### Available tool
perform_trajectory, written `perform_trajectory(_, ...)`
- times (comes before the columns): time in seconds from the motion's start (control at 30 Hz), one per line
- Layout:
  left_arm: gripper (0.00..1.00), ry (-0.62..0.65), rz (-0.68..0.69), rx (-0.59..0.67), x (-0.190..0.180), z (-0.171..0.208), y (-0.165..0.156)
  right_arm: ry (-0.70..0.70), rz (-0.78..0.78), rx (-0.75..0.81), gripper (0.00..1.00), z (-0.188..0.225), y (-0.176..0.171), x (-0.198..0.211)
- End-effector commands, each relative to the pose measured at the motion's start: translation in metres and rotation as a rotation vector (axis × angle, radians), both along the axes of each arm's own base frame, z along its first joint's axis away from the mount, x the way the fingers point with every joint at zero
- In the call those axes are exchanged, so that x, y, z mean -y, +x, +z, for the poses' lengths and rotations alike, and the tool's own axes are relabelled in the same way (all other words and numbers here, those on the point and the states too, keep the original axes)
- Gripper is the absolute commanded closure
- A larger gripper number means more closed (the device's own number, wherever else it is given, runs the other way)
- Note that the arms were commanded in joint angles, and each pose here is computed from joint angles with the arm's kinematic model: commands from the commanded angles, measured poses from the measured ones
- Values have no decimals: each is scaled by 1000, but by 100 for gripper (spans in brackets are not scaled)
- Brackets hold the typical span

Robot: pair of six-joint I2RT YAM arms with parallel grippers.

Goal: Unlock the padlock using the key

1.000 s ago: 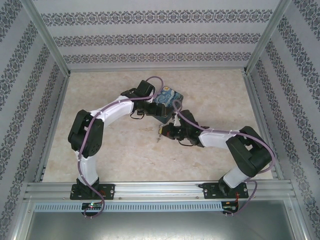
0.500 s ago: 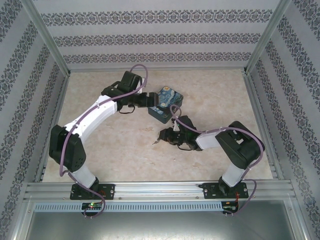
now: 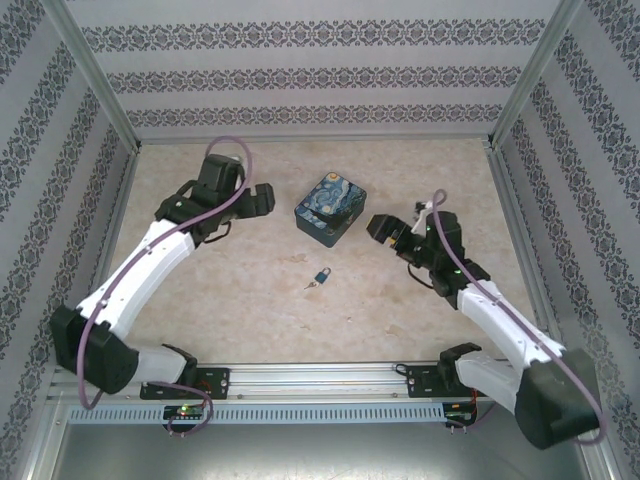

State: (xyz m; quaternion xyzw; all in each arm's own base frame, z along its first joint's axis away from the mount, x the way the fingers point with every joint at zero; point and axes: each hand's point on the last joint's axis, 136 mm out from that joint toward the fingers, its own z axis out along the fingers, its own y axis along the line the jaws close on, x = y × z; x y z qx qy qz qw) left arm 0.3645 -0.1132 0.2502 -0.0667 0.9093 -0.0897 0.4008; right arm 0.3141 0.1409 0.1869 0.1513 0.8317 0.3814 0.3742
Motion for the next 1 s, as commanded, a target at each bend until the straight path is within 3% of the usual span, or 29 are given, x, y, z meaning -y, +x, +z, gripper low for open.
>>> perform_trajectory(0.0,0,187,150,249,-48,37,10,-243,-204,18,2,8,9,61)
perform_trajectory(0.1,0,313,193,362,-68,42,10,-334,-333,72,2,16,23,97)
perform_trajectory(0.27,0,356,242,236,-101,-11,14,-563,-363,158,2,13,41,119)
perform_trajectory(0.47,0,538,160,257,-111,-77,29,-813,-360,145,2,-11,59,139)
perform_trajectory(0.67,1,489,226,309,-131,-126,27,-941,-382,151,2,-40,66,158)
perform_trajectory(0.83,1,370,238,389,-143,-146,18,-906,-408,280,2,-55,65,162)
perform_trajectory(0.97,0,326,161,364,-135,-155,25,-891,-365,350,2,-63,73,153)
